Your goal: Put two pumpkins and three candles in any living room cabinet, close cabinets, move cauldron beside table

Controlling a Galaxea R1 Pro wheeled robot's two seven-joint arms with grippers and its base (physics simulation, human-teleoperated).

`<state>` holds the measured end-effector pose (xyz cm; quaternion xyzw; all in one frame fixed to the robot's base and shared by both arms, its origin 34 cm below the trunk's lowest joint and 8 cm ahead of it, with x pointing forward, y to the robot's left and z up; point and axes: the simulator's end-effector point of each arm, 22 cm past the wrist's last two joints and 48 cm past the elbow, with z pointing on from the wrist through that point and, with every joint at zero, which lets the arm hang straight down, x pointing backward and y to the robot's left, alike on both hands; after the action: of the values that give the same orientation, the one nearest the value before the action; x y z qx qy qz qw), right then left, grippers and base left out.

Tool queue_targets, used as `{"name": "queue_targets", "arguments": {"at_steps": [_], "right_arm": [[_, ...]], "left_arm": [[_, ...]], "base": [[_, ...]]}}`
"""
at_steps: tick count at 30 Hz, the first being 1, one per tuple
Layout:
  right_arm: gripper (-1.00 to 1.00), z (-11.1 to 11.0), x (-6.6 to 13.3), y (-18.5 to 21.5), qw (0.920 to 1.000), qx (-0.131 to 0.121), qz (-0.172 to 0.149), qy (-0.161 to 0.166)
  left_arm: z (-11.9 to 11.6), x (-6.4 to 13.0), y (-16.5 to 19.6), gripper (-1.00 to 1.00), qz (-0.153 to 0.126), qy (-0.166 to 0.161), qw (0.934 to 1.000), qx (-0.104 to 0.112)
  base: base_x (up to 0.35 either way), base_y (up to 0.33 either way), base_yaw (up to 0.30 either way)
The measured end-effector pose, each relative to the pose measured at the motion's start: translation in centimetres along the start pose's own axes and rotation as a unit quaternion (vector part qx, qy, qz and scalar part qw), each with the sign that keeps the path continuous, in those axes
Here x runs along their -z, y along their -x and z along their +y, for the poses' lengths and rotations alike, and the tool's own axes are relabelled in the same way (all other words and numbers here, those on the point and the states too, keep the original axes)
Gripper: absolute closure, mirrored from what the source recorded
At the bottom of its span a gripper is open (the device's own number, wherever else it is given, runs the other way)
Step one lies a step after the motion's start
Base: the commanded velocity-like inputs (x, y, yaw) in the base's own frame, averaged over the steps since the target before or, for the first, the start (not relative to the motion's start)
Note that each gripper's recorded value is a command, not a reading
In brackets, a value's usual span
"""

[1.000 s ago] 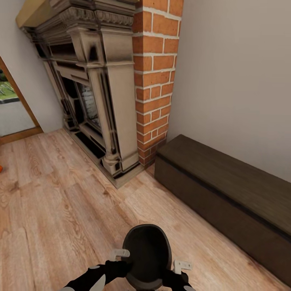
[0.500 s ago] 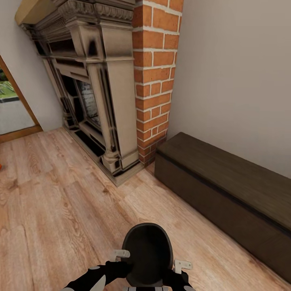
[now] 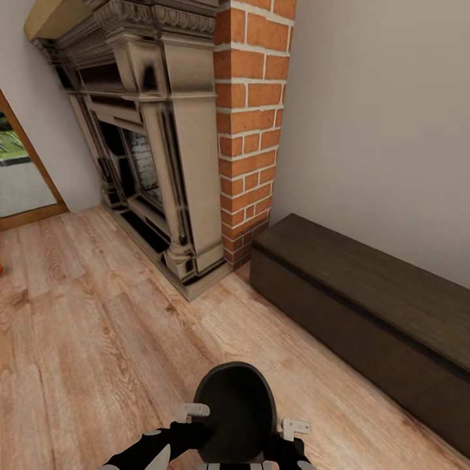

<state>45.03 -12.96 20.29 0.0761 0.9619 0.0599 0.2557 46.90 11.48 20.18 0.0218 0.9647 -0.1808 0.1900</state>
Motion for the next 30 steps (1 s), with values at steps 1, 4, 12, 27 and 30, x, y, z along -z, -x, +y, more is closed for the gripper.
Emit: {"name": "queue_targets", "arguments": {"at_steps": [1,4,12,27,30], "right_arm": [[1.00,0.05,0.01,-0.03,1.0000,0.000,0.000,0.001],[1.00,0.13,0.02,-0.33,1.0000,-0.005,0.004,0.002],[1.00,0.33,0.04,-0.34,1.0000,-0.002,0.004,0.005],[1.00,0.35,0.03,-0.28,1.0000,-0.002,0.004,0.006],[1.00,0.33,0.03,-0.28,1.0000,-0.002,0.004,0.006]], "left_arm": [[0.00,0.00,0.01,-1.00,0.000,0.000,1.0000,0.000],[0.06,-0.01,0.02,1.00,0.000,0.001,1.0000,0.000],[0.15,0.02,0.07,1.00,-0.001,0.001,1.0000,0.003],[0.17,0.04,0.10,1.00,-0.001,0.000,1.0000,0.003],[0.15,0.03,0.12,1.00,-0.001,0.001,1.0000,0.003]], "base": [[0.000,0.000,0.000],[0.000,0.000,0.000],[0.000,0.000,0.000],[0.000,0.000,0.000],[0.000,0.000,0.000]]}}
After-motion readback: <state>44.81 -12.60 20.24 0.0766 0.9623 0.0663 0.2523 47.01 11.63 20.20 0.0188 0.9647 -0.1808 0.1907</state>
